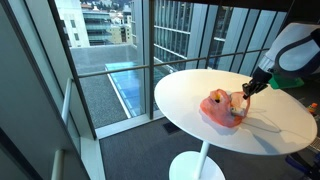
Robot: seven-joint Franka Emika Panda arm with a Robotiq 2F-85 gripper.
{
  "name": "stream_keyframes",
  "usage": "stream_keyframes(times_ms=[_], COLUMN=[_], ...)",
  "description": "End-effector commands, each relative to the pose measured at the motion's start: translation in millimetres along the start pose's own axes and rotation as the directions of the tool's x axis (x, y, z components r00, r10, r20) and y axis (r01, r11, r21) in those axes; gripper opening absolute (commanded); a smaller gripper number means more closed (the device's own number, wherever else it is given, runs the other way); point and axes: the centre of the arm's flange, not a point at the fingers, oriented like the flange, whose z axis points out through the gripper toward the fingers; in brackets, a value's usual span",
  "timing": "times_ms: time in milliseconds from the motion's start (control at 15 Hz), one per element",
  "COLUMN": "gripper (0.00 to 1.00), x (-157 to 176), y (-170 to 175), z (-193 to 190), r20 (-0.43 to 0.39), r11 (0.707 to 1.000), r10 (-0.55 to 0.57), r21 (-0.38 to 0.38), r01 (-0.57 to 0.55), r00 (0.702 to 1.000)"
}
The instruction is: Put the blue container in the plastic bag
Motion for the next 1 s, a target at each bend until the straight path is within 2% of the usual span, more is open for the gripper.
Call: stream_keyframes(times_ms=[0,533,933], gripper=[0.02,0.02,0.03], x=[3,15,14], y=[6,5,16], z=[-29,-67,-33], r20=[-0.036,-0.096,-0.026], r11=[1.0,1.0,0.999], r10=[0.003,0.01,0.037], r21=[0.011,0.02,-0.001], r01=[-0.003,-0.008,-0.037], r00=[0.999,0.995,0.999])
